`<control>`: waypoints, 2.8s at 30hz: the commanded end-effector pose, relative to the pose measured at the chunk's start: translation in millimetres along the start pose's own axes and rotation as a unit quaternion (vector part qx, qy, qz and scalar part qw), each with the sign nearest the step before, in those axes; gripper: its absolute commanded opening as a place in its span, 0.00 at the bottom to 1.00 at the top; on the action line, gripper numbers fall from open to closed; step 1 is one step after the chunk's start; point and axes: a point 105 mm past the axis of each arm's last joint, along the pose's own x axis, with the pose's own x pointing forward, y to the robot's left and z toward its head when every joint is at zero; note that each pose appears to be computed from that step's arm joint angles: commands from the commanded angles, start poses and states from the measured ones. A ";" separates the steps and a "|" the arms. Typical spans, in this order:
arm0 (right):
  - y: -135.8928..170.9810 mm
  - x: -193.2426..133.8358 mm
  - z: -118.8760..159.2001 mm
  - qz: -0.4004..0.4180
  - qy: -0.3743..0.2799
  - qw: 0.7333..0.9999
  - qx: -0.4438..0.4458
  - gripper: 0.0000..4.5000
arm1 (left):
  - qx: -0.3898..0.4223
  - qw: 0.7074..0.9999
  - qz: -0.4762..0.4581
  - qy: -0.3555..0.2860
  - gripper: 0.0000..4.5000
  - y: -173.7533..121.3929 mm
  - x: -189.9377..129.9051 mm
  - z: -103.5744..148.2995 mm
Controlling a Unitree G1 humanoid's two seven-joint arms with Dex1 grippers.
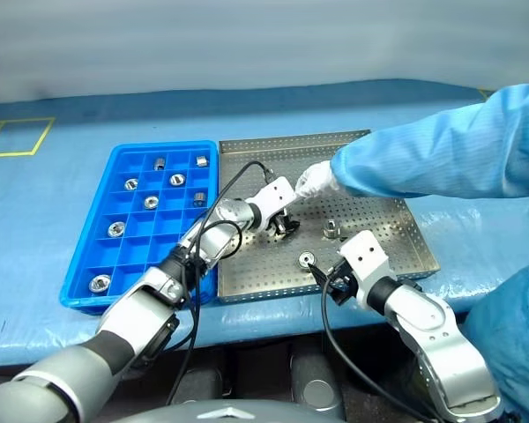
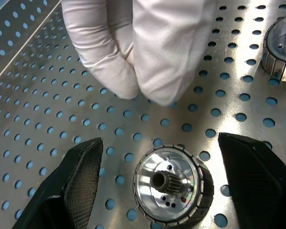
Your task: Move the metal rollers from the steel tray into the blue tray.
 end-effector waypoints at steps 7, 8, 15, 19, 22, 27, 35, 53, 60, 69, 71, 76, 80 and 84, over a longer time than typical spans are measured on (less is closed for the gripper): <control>-0.2 1.6 11.4 -0.001 -0.020 1.000 -0.015 1.00 | -0.008 1.000 0.000 0.000 0.59 -2.1 -2.3 2.2; -0.3 1.6 11.5 -0.001 -0.020 1.000 -0.015 1.00 | -0.009 1.000 0.001 0.000 0.52 -2.0 -2.4 2.4; -0.2 3.4 12.6 -0.001 -0.022 1.000 -0.017 1.00 | -0.010 1.000 -0.006 -0.008 0.41 -4.5 -3.2 4.4; -0.1 4.4 13.4 0.000 -0.023 1.000 -0.018 1.00 | -0.008 1.000 -0.007 -0.009 0.41 -4.7 -3.5 3.9; -0.6 4.9 13.8 0.000 -0.023 1.000 -0.019 1.00 | -0.007 1.000 -0.006 -0.011 0.41 -4.4 -3.6 4.1; -0.3 5.2 15.5 0.001 -0.025 0.999 -0.021 1.00 | -0.048 0.997 0.006 -0.062 0.41 5.0 -16.7 19.8; 12.4 13.4 25.5 0.053 -0.068 0.996 -0.016 1.00 | -0.101 0.988 -0.006 -0.120 0.41 14.0 -79.4 24.3; 40.2 50.3 37.7 0.180 -0.091 0.979 -0.020 1.00 | -0.174 0.937 0.302 0.005 0.41 41.8 -196.6 -59.2; 37.4 49.9 37.8 0.174 -0.088 0.981 -0.026 1.00 | -0.191 0.929 0.312 0.048 0.41 38.4 -187.6 -83.8; 33.8 46.0 33.7 0.154 -0.084 0.984 -0.017 1.00 | -0.193 0.923 0.329 0.058 0.86 43.0 -178.3 -90.8; 32.7 45.6 33.3 0.150 -0.083 0.985 -0.016 1.00 | -0.197 0.922 0.333 0.028 1.00 47.1 -178.8 -80.6; 16.7 38.9 27.3 0.110 -0.059 0.992 -0.030 1.00 | -0.197 0.942 0.239 -0.133 1.00 33.0 -169.2 -21.1; -1.9 27.4 24.1 0.070 -0.028 0.996 -0.051 1.00 | -0.159 0.963 0.068 -0.208 1.00 -11.3 -158.4 16.6; -8.1 12.9 14.3 0.057 0.020 0.997 -0.054 1.00 | -0.120 0.972 -0.024 -0.203 1.00 -38.6 -142.9 23.5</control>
